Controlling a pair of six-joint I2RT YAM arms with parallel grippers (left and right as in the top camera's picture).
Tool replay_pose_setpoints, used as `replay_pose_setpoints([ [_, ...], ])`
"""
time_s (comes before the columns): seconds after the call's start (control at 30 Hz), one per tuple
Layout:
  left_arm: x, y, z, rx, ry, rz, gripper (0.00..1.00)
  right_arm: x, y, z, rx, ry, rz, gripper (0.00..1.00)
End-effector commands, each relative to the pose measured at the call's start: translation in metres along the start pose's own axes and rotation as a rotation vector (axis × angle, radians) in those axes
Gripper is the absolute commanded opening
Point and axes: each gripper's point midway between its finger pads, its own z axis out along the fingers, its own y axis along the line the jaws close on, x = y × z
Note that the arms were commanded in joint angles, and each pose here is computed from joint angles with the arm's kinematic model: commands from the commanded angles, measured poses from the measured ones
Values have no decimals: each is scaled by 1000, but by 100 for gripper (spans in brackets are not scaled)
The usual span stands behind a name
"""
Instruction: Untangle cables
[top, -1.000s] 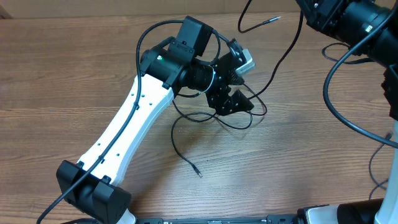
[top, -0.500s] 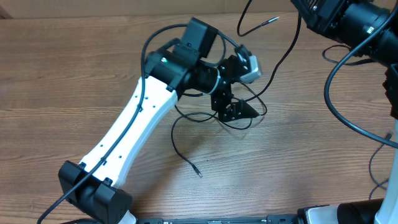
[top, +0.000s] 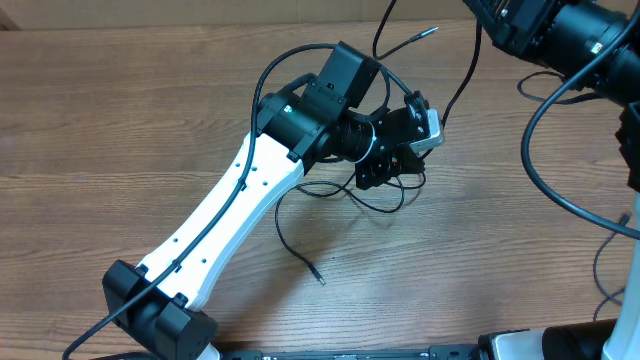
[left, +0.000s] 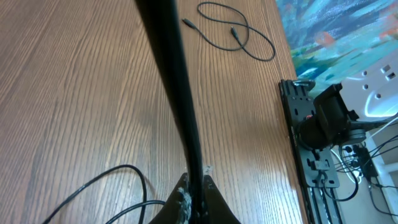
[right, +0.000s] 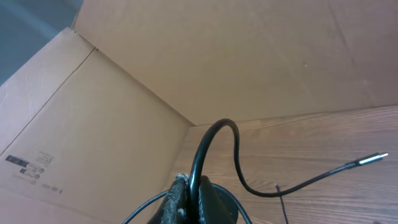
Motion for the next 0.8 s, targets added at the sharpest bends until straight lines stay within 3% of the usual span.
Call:
replay_pose_setpoints([
  [0.0, -6, -4, 0, 36, -31, -9, 4, -12, 4, -13, 28, -68, -26, 4],
  [0.17, -17, -15, -3, 97, -80, -57, 4, -16, -13, -14, 121, -104, -10, 4],
  [0.33, -28, -19, -18, 81, -106, -183, 4, -19, -68, -29, 414, -175, 35, 4],
  [0.43, -47, -28, -41, 39, -165, -177, 4, -7, -94, -35, 544, -142, 56, 22],
  [0.6, -81, -29, -87, -146, -278, -193, 4, 19, -111, -37, 618, -28, 56, 88],
  [0.67, -91, -27, -107, -244, -323, -208, 4, 26, -115, -39, 638, 11, 45, 100],
  [0.77, -99, -25, -137, -381, -377, -226, 4, 34, -118, -42, 654, 57, 3, 100],
])
